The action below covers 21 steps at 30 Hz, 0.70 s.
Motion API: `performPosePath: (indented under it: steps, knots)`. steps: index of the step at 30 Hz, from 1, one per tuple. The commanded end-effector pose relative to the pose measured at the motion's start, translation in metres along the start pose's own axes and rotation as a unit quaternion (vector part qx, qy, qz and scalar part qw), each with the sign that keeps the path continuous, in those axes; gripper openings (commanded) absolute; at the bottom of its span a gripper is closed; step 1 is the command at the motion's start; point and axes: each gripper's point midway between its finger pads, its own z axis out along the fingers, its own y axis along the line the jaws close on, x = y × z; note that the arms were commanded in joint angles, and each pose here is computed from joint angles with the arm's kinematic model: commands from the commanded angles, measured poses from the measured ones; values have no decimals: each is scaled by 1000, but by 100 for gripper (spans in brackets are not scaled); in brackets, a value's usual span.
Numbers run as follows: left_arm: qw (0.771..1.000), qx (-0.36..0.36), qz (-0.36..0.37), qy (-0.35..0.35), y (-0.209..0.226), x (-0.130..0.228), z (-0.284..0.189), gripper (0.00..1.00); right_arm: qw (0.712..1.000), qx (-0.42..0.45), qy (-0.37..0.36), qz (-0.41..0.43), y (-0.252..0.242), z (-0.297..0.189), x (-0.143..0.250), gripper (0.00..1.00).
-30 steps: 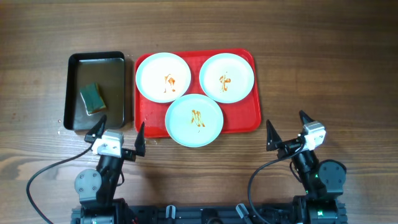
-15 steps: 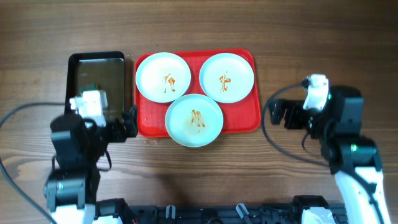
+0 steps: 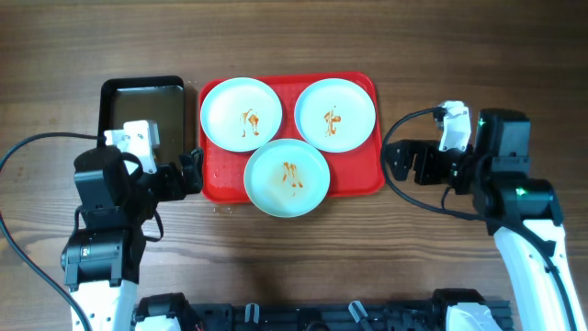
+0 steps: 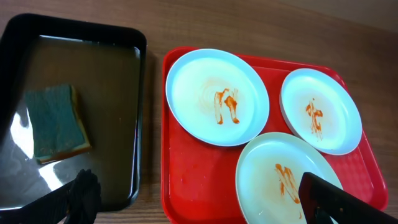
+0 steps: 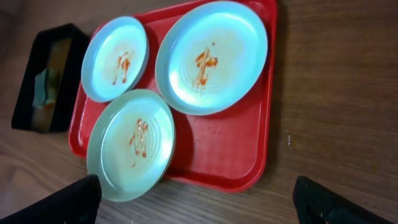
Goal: Clean dirty plates on tray and stack at the side
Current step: 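Move left gripper to the sponge and right gripper to the front plate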
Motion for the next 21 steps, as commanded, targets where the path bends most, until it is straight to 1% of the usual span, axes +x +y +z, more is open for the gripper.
performPosePath:
  steps: [1, 2, 5, 7, 9, 10, 11, 13, 15, 17, 18, 20, 21]
  knots:
    - [1000, 11, 0, -2, -6, -6, -1, 100, 997, -6, -15, -75, 25, -21, -22, 99]
    - [1000, 10, -1, 4, -5, -4, 0, 100, 996, 5, -12, -89, 30, -23, -23, 99]
    - [999, 9, -8, 29, -3, 6, 7, 100, 990, -11, 11, -139, 59, -11, -11, 99]
    - [999, -9, -37, 39, 4, 8, 13, 100, 988, -11, 36, -152, 67, 3, -2, 99]
    - [998, -20, -43, 46, 8, 3, 17, 100, 987, -17, 70, -146, 71, 21, 9, 100]
    - [997, -32, -51, 54, 10, -14, 19, 100, 985, -18, 95, -144, 71, 38, 16, 100]
    - [996, -45, -53, 64, 13, -24, 21, 100, 986, -16, 106, -126, 69, 48, 17, 100]
    - [992, -68, -58, 89, 21, -31, 31, 100, 989, -10, 115, -91, 65, 64, 17, 100]
    - [987, -67, -67, 127, 23, -24, 44, 100, 989, -23, 127, -69, 68, 71, 21, 100]
    - [984, -38, -78, 155, 14, -13, 50, 100, 989, -29, 125, -78, 70, 70, 20, 100]
    - [984, -28, -79, 156, 10, -13, 50, 100, 990, -16, 119, -80, 66, 69, 17, 100]
    - [987, -49, -69, 136, 19, -21, 52, 100, 990, -10, 119, -79, 64, 69, 17, 100]
    - [989, -74, -62, 116, 29, -31, 55, 100, 990, -12, 121, -78, 65, 69, 18, 100]
